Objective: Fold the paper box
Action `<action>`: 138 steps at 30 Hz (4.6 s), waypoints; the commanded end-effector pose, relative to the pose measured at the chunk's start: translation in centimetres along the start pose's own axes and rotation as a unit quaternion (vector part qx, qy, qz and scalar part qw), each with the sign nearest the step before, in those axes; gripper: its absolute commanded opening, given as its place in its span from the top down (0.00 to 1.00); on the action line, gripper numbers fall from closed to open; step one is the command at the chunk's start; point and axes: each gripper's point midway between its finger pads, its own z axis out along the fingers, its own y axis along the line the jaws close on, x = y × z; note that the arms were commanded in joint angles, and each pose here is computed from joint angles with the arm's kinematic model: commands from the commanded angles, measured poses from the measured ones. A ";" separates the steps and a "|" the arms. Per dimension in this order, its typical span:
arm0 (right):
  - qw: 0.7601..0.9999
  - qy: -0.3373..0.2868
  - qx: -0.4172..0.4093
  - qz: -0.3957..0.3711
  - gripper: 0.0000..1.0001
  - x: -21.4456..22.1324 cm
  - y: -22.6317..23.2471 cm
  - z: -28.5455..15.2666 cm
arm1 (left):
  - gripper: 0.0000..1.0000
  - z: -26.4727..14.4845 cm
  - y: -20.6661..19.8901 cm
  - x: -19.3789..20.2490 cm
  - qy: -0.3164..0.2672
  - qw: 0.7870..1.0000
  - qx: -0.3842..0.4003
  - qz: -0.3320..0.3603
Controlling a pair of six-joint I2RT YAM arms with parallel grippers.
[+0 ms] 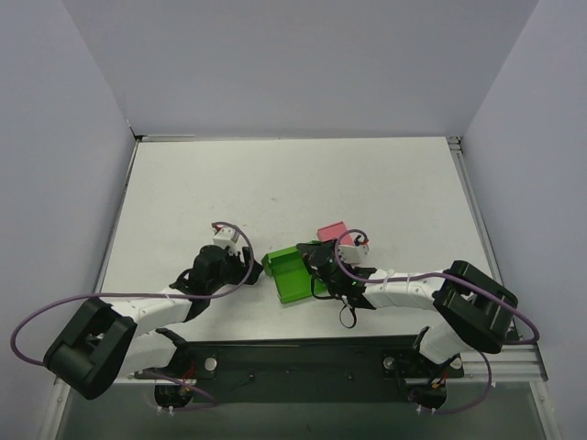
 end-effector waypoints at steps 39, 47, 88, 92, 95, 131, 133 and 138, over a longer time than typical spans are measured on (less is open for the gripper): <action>0.999 -0.029 -0.011 -0.038 1.00 -1.4 0.2 -0.8 | 0.28 -2.2 -7.1 -2.2 -0.099 0.976 0.166 0.104; 0.999 -0.026 -0.013 -0.040 1.00 -1.1 0.5 -0.7 | 0.38 -1.8 -5.0 -1.7 -0.083 0.986 0.116 0.091; 0.998 -0.022 -0.006 -0.057 1.00 -0.6 -0.2 -0.2 | 0.65 0.8 -9.5 -2.8 -0.120 0.963 0.186 0.153; 0.998 -0.022 -0.004 -0.063 1.00 -0.6 -0.5 -0.3 | 0.66 0.8 -10.2 -3.5 -0.132 0.961 0.195 0.146; 0.998 -0.021 -0.003 -0.067 1.00 -0.5 -0.6 -0.4 | 0.66 0.9 -10.4 -4.1 -0.140 0.961 0.196 0.140; 0.996 -0.021 0.007 -0.082 1.00 -0.6 -1.9 -1.0 | 0.66 3.0 -13.1 -7.1 -0.194 0.949 0.232 0.092; 0.996 -0.021 0.010 -0.084 1.00 -0.6 -2.2 -1.0 | 0.64 3.0 -13.0 -7.0 -0.193 0.949 0.232 0.092; 0.996 -0.019 0.011 -0.085 1.00 -0.5 -2.3 -1.0 | 0.63 3.1 -12.9 -7.1 -0.196 0.948 0.233 0.093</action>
